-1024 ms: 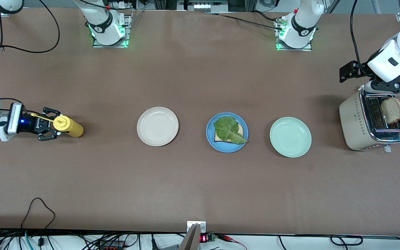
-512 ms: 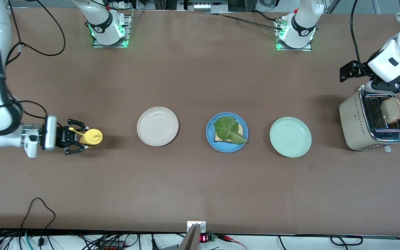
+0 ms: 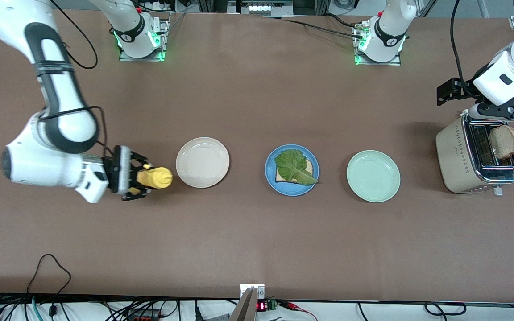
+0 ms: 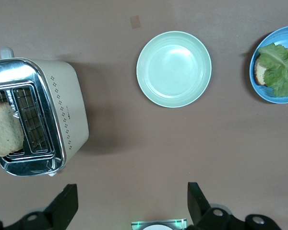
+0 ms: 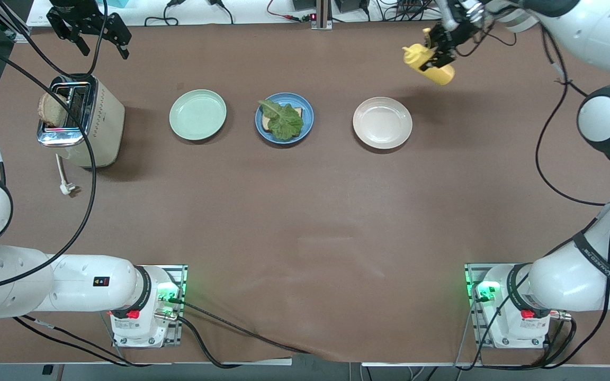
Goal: Make sandwich in blue plate with both arms
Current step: 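Carry the bottle over the blue plate with the right gripper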
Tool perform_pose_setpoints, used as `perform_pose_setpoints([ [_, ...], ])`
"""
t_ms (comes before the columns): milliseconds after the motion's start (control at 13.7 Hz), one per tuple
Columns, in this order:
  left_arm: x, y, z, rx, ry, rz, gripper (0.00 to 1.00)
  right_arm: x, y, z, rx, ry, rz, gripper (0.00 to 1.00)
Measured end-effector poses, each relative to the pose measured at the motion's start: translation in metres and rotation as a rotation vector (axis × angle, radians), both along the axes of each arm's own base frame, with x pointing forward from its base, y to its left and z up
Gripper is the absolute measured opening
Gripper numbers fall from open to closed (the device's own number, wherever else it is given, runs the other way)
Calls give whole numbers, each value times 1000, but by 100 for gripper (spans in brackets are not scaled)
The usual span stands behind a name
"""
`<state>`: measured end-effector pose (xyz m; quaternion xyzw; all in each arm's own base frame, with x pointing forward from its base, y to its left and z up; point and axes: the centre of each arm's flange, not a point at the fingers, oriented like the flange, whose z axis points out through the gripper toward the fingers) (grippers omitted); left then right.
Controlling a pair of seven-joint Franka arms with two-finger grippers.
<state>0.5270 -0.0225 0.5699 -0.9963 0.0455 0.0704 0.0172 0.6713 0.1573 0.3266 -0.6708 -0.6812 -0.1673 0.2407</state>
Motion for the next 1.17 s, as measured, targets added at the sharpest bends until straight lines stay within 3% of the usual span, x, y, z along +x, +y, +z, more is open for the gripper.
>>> perform_pose_setpoints([
  [146,0,0,0,0,0,0,100,-8,52,-1,-68,-27,12,57],
  [366,0,0,0,0,0,0,100,-34,126,-5,-231,-16,9,57],
  [585,0,0,0,0,0,1,100,-59,185,-2,-366,-48,-31,57],
  [877,0,1,0,0,0,2,100,-89,256,4,-540,-156,-106,57],
  [1170,0,1,0,0,0,2,100,-120,317,8,-633,-273,-144,57],
])
